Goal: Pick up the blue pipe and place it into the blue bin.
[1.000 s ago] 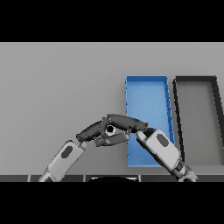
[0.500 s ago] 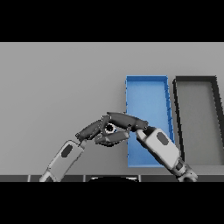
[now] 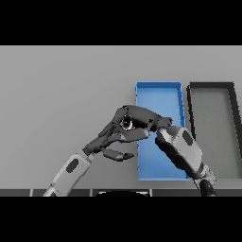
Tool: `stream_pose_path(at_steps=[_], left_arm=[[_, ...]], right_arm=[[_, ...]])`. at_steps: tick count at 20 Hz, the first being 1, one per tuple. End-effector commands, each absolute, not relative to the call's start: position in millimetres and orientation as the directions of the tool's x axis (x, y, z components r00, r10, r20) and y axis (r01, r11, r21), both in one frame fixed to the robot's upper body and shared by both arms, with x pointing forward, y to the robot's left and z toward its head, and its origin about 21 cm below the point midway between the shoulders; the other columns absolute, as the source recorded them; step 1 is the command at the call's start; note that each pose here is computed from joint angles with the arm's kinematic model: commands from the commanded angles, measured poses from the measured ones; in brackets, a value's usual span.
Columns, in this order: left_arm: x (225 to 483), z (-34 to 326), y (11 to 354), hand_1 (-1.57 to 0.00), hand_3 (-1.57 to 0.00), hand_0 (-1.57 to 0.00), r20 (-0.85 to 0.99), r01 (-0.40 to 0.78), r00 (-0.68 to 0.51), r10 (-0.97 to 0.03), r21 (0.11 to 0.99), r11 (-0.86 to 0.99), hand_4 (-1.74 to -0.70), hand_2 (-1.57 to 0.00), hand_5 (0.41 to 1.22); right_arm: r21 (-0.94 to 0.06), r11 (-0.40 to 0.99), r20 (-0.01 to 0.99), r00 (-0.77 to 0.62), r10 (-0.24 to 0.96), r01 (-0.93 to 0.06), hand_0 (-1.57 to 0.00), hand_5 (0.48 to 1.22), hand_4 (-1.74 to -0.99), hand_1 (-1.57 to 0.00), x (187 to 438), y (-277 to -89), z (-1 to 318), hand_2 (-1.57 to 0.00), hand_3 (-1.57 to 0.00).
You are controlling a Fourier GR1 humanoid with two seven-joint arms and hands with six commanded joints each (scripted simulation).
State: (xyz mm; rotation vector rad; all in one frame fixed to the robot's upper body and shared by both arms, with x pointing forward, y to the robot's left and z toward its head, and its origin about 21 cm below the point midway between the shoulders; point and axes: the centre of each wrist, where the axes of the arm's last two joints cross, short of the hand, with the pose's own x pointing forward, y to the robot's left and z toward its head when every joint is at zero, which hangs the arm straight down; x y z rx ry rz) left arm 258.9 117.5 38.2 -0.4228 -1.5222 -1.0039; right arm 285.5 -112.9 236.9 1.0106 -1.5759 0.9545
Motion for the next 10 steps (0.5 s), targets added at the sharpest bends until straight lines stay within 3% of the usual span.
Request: stream_pose_path(at_steps=[1, 3, 6, 10], left_arm=[[257, 36, 118, 0.0, 0.0, 0.0, 0.936, 0.755, -0.223, -0.274, 0.343, 0.558, -0.92, 0.0, 0.503], [257, 39, 116, 0.0, 0.0, 0.0, 0.935, 0.754, -0.215, -0.282, 0.342, 0.56, -0.92, 0.0, 0.503], [256, 41, 122, 0.0, 0.0, 0.0, 0.934, 0.75, -0.244, -0.262, 0.353, 0.56, -0.91, 0.0, 0.502], [253, 43, 121, 0.0, 0.0, 0.0, 0.937, 0.761, -0.243, -0.252, 0.345, 0.55, -0.91, 0.0, 0.491]], right_arm=[[-0.067, 0.347, 0.973, -0.139, -0.186, -0.935, -1.57, 1.171, -1.689, -1.57, 288, -114.5, 248, -1.57, -1.57], [-0.055, 0.365, 0.949, -0.163, -0.272, -0.93, -1.57, 1.141, -1.707, -1.57, 298, -123.3, 280, -1.57, -1.57], [-0.099, 0.47, 0.914, -0.267, -0.306, -0.877, -1.57, 1.117, -1.724, -1.57, 311, -141.3, 319, -1.57, -1.57], [-0.072, 0.662, 0.92, -0.307, -0.246, -0.746, -1.57, 1.127, -1.734, -1.57, 343, -157.8, 339, -1.57, -1.57]])
